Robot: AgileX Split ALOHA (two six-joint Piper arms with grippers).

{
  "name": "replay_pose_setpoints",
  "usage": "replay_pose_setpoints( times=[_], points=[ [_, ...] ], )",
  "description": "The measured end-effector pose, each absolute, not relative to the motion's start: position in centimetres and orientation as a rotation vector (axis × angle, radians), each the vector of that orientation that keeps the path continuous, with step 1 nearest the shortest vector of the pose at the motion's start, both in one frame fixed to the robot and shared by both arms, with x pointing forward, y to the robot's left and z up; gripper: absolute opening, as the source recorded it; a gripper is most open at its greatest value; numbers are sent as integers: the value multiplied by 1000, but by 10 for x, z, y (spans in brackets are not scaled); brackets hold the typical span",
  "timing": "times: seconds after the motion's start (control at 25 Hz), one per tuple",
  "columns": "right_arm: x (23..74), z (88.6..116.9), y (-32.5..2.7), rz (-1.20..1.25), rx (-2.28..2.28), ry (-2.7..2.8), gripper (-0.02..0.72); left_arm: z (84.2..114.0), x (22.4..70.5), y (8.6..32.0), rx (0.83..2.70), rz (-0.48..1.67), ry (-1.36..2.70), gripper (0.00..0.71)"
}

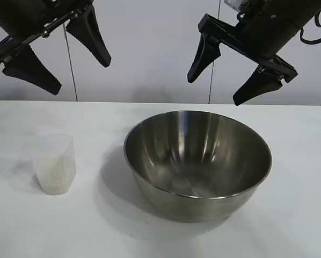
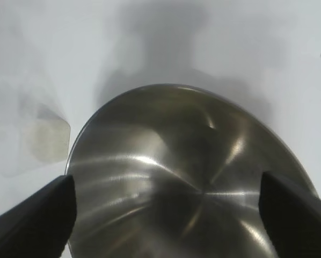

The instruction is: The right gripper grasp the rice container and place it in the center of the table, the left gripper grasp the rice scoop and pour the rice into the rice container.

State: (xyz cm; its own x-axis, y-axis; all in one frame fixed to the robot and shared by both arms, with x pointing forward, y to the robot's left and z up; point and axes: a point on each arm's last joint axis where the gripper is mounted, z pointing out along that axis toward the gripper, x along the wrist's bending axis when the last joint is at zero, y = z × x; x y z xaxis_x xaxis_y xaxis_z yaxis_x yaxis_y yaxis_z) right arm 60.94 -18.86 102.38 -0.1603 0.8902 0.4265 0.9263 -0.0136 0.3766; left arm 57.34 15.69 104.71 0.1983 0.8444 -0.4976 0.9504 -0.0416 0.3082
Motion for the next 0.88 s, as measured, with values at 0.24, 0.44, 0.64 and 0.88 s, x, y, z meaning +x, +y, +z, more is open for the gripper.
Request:
replay_pose_setpoints(
  times=[0.24, 0.44, 0.64, 0.88],
  points=[
    [611, 1024, -189, -929, -2003, -2161, 638, 1047, 573, 157, 1906, -240, 1668, 657],
    [610, 1023, -189, -909, -1997, -2180, 638, 1047, 574, 157, 1905, -238, 1668, 657],
    [605, 1018, -197, -754, -1983, -2292, 638, 1048, 575, 157, 1891, -219, 1666, 657],
    [598, 1008, -210, -525, -2010, -2405, 638, 1048, 577, 157, 1881, -205, 1664, 657]
  ],
)
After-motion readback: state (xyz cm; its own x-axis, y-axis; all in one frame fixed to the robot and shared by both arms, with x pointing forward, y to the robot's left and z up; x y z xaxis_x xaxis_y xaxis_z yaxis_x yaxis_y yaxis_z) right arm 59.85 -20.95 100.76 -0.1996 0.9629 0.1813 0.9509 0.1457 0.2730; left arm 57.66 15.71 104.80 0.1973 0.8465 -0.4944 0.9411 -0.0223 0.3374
